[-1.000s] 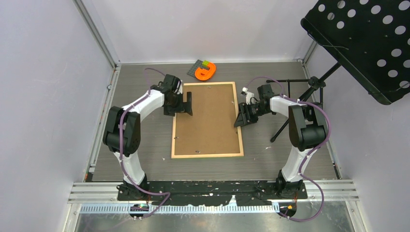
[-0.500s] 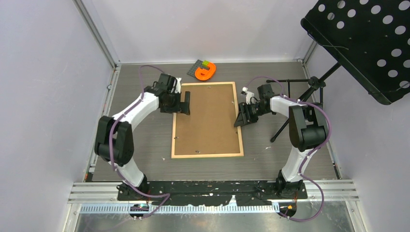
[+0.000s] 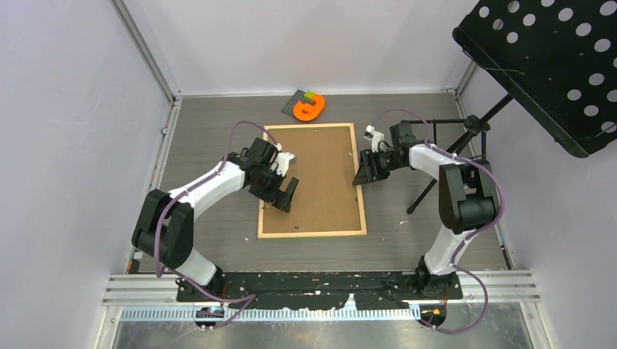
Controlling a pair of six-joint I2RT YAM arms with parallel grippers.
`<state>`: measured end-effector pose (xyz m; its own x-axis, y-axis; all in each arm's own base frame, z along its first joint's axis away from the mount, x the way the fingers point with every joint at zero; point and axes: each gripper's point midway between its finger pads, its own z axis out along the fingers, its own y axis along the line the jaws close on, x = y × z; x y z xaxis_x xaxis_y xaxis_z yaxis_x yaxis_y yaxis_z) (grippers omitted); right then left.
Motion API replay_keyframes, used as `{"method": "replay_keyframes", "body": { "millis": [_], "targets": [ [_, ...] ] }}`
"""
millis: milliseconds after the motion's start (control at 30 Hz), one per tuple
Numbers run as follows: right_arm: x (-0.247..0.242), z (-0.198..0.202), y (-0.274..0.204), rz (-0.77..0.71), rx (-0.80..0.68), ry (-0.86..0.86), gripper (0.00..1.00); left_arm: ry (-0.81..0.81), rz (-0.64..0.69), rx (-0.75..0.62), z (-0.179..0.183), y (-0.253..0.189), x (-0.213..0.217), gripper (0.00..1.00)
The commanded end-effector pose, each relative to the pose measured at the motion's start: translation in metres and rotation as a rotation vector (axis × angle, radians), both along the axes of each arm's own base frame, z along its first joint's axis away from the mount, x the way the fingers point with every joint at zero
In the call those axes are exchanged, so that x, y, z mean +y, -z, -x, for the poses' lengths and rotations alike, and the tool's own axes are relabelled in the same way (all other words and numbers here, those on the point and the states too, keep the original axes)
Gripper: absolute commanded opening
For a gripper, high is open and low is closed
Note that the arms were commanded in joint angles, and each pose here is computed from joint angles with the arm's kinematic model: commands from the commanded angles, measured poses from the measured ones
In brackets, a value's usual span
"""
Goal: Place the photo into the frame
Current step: Place the photo frame item in the photo frame.
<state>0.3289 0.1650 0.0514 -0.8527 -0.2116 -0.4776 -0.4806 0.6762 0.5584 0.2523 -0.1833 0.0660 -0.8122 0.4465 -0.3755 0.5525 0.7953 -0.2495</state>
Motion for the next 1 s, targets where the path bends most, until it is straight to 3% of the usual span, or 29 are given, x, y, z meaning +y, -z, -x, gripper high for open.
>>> {"method": "replay_keyframes", "body": {
  "millis": [0,967],
  "targets": [
    [0.001,-0.009,-0.021,0.005,-0.116,-0.017,0.56,0.067,0.029,-0.041,0.001,-0.011,-0.005,0.95],
    [-0.004,-0.008,-0.014,0.033,-0.116,-0.010,0.56,0.085,-0.036,0.017,0.020,0.006,0.010,0.94]
  ]
}}
